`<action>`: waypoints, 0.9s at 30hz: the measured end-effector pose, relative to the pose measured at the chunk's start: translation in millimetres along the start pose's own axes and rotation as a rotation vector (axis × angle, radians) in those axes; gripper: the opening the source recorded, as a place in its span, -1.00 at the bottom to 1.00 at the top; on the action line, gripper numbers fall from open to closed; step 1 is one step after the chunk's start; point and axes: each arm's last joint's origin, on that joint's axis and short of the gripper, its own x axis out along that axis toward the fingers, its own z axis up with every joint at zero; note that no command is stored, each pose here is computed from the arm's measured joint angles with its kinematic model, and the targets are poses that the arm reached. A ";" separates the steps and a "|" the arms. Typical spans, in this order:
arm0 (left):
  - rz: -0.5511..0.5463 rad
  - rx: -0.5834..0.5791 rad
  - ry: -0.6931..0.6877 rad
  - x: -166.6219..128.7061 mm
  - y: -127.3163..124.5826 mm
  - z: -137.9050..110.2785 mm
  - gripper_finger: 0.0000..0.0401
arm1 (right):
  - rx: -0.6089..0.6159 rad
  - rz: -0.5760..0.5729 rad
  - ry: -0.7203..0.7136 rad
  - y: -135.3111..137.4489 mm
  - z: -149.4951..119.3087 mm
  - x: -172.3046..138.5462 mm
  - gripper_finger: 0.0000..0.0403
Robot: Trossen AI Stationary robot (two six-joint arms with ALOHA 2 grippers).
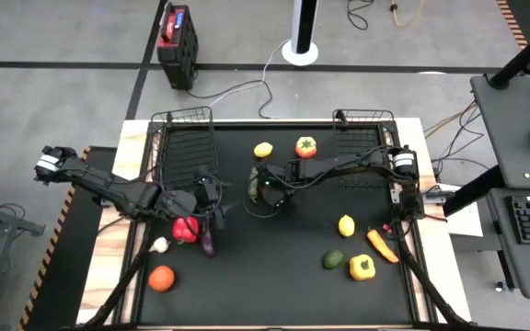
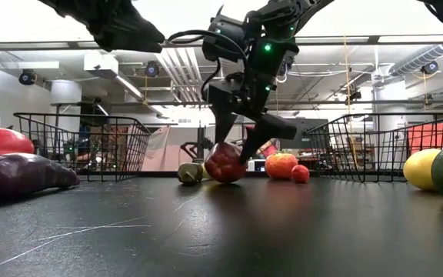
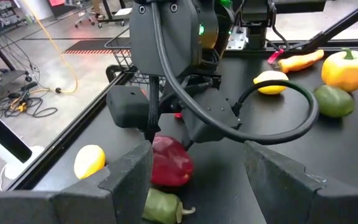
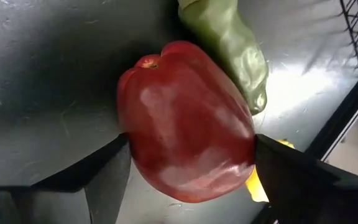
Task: Sort produce into baskets
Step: Put the red apple into the right wire basket
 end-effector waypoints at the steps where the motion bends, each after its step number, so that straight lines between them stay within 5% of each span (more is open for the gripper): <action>1: 0.000 -0.001 -0.001 0.0 0.0 0.2 0.16 | 0.013 0.004 0.001 0.0 -0.7 -0.3 0.49; 8: 0.000 -0.003 -0.004 0.0 0.1 0.4 0.16 | 0.099 0.032 0.016 -0.5 -8.4 -14.0 0.49; 16: -0.002 0.010 -0.039 -0.2 -0.4 4.4 0.16 | 0.329 -0.056 -0.023 -15.6 -27.4 -74.1 0.49; 20: -0.002 0.020 -0.067 -0.4 -0.5 7.8 0.16 | 0.610 -0.157 -0.002 -28.3 -56.0 -108.9 0.49; 27: -0.005 0.024 -0.116 -3.0 -0.4 21.6 0.16 | 1.349 -0.266 0.102 -36.1 -138.0 -158.3 0.49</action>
